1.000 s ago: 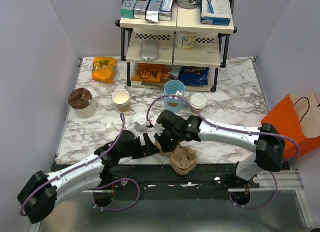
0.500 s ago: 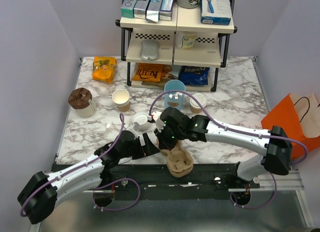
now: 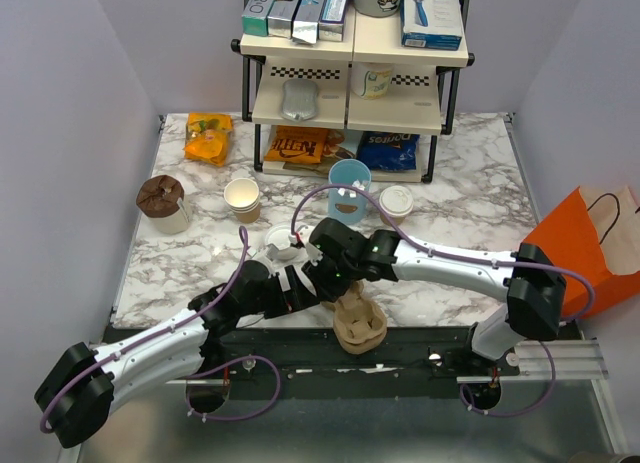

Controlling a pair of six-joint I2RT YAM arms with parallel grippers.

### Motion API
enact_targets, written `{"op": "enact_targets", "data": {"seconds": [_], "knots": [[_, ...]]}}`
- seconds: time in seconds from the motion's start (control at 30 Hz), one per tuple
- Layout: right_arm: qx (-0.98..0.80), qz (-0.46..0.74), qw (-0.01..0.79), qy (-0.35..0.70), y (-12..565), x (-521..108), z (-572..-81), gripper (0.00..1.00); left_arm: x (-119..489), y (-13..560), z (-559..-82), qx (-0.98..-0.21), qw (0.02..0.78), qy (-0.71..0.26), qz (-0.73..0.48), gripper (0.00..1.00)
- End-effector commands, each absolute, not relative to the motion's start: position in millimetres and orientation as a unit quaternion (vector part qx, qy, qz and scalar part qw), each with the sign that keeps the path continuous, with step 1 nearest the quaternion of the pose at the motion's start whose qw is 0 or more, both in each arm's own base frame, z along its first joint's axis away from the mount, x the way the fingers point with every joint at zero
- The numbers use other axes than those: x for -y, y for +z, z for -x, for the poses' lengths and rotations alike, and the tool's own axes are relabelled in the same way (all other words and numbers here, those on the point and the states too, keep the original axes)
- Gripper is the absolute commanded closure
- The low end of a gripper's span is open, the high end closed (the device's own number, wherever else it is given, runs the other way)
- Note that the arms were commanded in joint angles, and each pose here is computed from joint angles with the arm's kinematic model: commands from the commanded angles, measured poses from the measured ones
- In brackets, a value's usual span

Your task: Pack the takeout coffee

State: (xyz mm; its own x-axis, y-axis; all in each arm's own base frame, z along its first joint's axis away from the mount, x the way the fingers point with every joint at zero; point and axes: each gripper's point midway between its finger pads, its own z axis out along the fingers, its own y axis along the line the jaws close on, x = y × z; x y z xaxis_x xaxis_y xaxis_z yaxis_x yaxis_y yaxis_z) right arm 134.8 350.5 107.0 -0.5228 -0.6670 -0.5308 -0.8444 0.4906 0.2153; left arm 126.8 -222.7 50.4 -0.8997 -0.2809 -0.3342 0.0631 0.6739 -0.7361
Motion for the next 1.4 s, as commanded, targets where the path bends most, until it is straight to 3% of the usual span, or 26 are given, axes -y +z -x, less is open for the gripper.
{"op": "enact_targets", "data": {"seconds": [0.0, 0.2, 0.3, 0.43, 0.87, 0.97, 1.07, 1.37], "knots": [[-0.851, 0.445, 0.199, 0.198, 102.2, -349.0, -144.0, 0.59, 217.4, 43.9, -128.8, -0.894, 0.22, -0.384, 0.066, 0.01], [-0.86, 0.437, 0.193, 0.181, 96.1, -345.1, -146.3, 0.62, 218.7, 45.6, -129.5, -0.893, 0.222, -0.387, 0.065, 0.01], [-0.863, 0.432, 0.191, 0.182, 96.1, -344.7, -145.5, 0.74, 218.8, 45.6, -129.6, -0.893, 0.221, -0.387, 0.065, 0.01], [-0.867, 0.419, 0.19, 0.193, 99.7, -347.8, -143.9, 0.99, 219.2, 45.4, -130.6, -0.893, 0.223, -0.387, 0.065, 0.01], [-0.885, 0.335, 0.184, 0.265, 118.4, -352.5, -143.9, 0.99, 218.4, 43.4, -132.7, -0.893, 0.225, -0.384, 0.07, 0.01], [-0.882, 0.333, 0.177, 0.283, 120.7, -354.3, -142.3, 0.99, 233.7, 58.8, -124.1, -0.869, 0.209, -0.444, 0.054, 0.01], [-0.884, 0.331, 0.17, 0.282, 116.9, -354.7, -142.2, 0.99, 228.7, 58.1, -124.0, -0.874, 0.208, -0.434, 0.067, 0.01], [-0.884, 0.32, 0.174, 0.292, 116.1, -357.5, -143.3, 0.99, 220.9, 78.3, -147.2, -0.848, 0.262, -0.448, 0.109, 0.01]]}}
